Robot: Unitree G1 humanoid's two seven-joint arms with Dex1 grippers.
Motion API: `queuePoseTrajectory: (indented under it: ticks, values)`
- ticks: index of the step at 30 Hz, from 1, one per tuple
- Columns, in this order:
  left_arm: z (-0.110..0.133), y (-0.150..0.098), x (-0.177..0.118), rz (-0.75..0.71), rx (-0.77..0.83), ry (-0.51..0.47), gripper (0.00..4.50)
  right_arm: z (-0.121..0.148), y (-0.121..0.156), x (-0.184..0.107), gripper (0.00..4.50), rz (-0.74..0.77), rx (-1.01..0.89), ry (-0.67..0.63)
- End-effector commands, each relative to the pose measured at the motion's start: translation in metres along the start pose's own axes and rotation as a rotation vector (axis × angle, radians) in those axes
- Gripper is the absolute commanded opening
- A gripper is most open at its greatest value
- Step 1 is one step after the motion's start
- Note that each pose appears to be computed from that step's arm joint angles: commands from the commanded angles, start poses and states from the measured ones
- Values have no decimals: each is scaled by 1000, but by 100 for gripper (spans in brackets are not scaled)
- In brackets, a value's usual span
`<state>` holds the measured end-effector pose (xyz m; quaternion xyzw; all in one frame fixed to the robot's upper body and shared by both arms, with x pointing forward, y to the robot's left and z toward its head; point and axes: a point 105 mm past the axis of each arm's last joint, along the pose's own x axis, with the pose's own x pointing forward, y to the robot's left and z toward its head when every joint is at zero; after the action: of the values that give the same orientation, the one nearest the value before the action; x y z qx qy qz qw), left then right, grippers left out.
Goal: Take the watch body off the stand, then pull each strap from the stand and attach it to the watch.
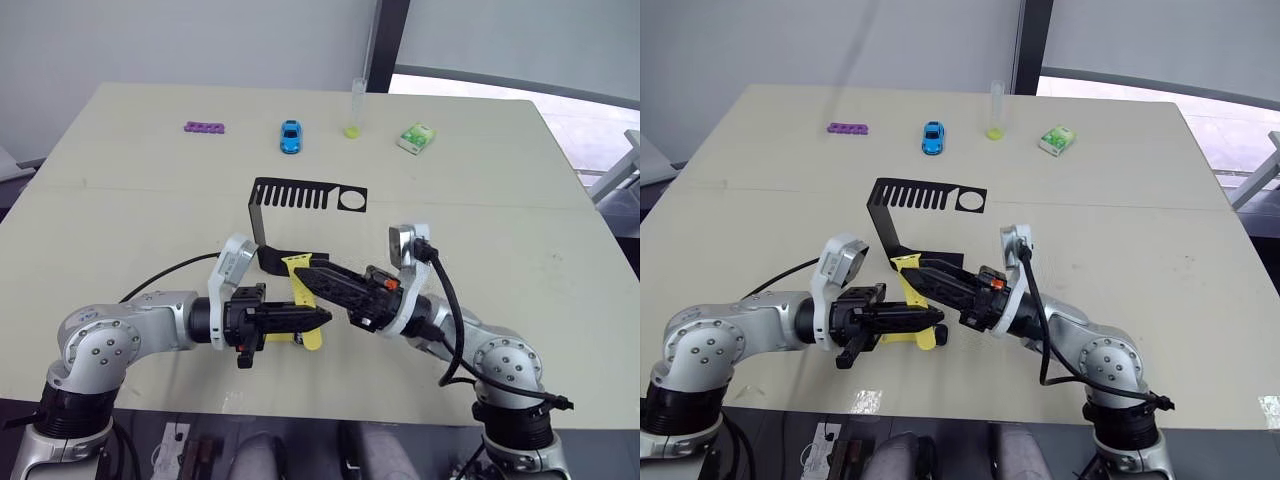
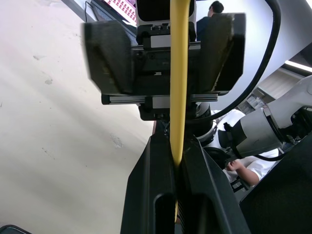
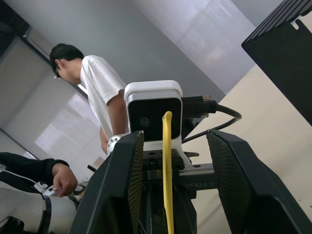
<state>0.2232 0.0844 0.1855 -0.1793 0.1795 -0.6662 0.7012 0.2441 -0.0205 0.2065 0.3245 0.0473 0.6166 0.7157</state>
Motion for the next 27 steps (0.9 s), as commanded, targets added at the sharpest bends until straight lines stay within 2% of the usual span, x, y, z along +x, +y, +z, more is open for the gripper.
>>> queuePoseTrajectory:
  ticks: [1,10,13,15,27]
  values:
    - [6,-9,1,-30,44,-15,0,6,8,2,188,46,-24,-25]
    - [5,-8,1,-28,39,-14,0,5,8,2,188,53,-22,-31]
    - [5,-8,2,-29,38,-12,0,4,9,2,107,61,-18,-27]
    - [5,-8,2,-29,38,-12,0,3,10,2,11,67,-15,-24]
    - [4,-9,3,-32,38,-12,0,-2,11,0,5,83,18,8]
